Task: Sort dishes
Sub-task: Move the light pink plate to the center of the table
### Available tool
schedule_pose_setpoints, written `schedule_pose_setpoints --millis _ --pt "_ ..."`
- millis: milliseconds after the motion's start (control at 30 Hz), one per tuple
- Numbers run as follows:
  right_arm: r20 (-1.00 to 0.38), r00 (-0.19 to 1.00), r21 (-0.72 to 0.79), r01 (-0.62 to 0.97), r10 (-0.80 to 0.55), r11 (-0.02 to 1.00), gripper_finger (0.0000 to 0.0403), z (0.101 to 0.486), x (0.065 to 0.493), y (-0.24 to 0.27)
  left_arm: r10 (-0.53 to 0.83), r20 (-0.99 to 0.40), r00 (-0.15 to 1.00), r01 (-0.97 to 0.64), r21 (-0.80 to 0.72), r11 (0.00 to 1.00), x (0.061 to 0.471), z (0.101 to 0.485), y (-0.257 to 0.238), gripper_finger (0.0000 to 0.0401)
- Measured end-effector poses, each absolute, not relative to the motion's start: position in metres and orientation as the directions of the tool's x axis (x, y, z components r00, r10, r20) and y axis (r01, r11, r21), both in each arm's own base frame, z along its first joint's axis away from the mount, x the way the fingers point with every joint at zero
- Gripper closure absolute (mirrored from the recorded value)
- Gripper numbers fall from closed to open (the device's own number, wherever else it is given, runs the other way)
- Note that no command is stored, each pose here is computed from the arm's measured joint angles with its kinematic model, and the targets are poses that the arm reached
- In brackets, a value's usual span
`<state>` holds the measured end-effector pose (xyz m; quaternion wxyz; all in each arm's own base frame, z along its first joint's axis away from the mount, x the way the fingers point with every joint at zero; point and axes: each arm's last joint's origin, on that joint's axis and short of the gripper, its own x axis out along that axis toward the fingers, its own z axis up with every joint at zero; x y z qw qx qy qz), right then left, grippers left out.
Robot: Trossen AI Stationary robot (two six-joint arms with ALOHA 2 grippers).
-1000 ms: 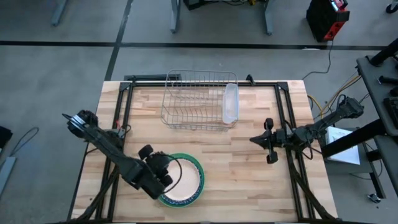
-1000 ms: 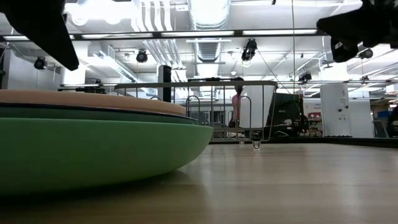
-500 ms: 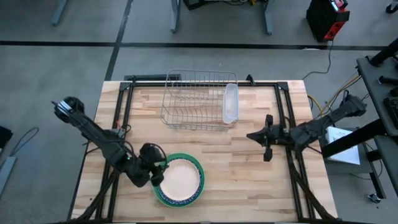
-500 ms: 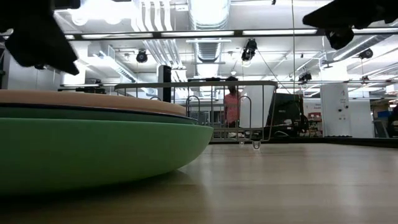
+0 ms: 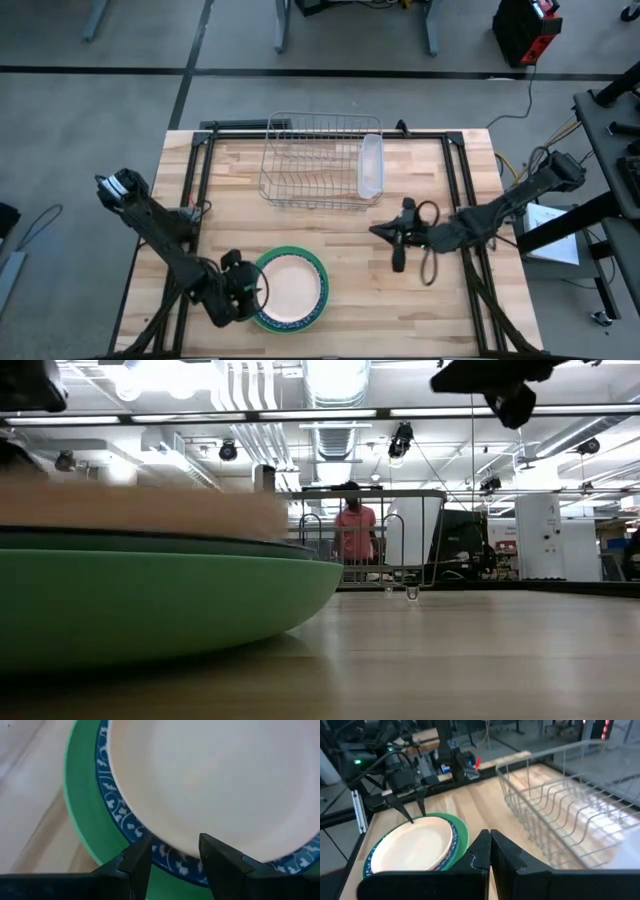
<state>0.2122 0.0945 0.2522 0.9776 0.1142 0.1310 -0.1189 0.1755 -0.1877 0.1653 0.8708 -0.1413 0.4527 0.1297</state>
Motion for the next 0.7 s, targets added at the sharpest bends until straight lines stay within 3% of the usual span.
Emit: schedule_pose_setpoints --millis 367,533,600,700 --pt "-0.413 0.906 0.329 0.246 -0.095 0.912 0.0403 0.234 0.266 0.127 0.111 -0.828 0.549 -0.334 -0.096 0.938 0.171 0.157 -0.195 0.0247" --pt "-0.457 0.886 0.305 0.24 -0.08 0.922 0.0399 0.221 0.285 0.138 0.109 -0.829 0.548 -0.327 -0.092 0.94 0.171 0.157 -0.195 0.0247" --pt "-0.469 0.88 0.239 0.204 -0.071 0.949 0.0387 0.217 0.293 0.143 0.109 -0.829 0.548 -0.327 -0.092 0.941 0.171 0.157 -0.195 0.0247" --pt "-0.468 0.874 -0.008 0.138 -0.126 0.99 0.0357 0.209 0.306 0.152 0.11 -0.829 0.548 -0.326 -0.091 0.941 0.171 0.157 -0.195 0.0247"
